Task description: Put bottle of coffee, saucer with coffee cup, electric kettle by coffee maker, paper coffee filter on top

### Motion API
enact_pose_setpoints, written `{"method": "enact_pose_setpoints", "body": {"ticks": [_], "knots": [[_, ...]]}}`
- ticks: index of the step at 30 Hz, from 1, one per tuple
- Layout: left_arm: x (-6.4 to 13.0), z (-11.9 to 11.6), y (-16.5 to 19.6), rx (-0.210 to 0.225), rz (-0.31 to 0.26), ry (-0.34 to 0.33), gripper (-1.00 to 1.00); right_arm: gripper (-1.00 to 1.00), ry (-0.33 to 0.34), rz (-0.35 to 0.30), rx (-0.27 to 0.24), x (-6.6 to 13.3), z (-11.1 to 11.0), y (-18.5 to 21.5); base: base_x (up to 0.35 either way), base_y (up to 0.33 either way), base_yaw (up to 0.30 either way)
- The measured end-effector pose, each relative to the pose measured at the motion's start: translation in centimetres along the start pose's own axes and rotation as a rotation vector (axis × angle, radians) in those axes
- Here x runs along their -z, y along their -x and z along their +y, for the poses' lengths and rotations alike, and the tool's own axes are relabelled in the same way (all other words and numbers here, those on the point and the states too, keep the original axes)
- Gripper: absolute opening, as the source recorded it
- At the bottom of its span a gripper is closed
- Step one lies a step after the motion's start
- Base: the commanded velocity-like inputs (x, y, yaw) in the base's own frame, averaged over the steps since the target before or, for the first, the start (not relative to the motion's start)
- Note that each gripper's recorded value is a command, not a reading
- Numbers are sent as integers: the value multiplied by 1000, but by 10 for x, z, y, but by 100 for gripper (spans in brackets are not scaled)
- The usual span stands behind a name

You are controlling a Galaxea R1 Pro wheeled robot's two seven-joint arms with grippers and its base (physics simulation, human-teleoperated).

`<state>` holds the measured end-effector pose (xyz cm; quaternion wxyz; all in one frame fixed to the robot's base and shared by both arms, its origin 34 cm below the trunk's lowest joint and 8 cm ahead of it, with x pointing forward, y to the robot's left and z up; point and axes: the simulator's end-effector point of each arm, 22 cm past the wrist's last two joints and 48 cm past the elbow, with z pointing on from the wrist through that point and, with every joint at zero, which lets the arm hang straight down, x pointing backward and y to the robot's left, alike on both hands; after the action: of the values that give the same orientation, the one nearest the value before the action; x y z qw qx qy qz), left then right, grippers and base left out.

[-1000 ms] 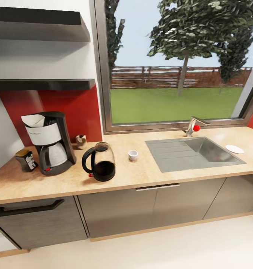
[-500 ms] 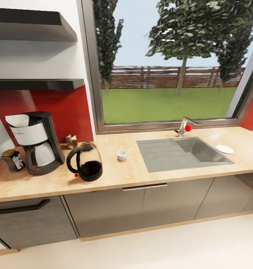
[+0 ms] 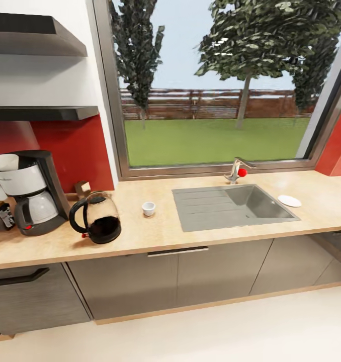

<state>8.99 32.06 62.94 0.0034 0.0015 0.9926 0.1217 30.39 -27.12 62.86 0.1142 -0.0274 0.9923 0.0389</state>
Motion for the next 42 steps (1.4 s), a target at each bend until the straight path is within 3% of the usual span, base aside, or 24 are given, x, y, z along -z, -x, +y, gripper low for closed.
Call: {"method": "enact_pose_setpoints", "body": {"ticks": [27, 42], "knots": [[0, 0, 0, 1, 0, 0, 100, 100, 1, 0, 0, 0, 1, 0, 6, -274, -2], [0, 0, 0, 2, 0, 0, 100, 100, 0, -1, -2, 0, -1, 0, 134, -274, -236]]}}
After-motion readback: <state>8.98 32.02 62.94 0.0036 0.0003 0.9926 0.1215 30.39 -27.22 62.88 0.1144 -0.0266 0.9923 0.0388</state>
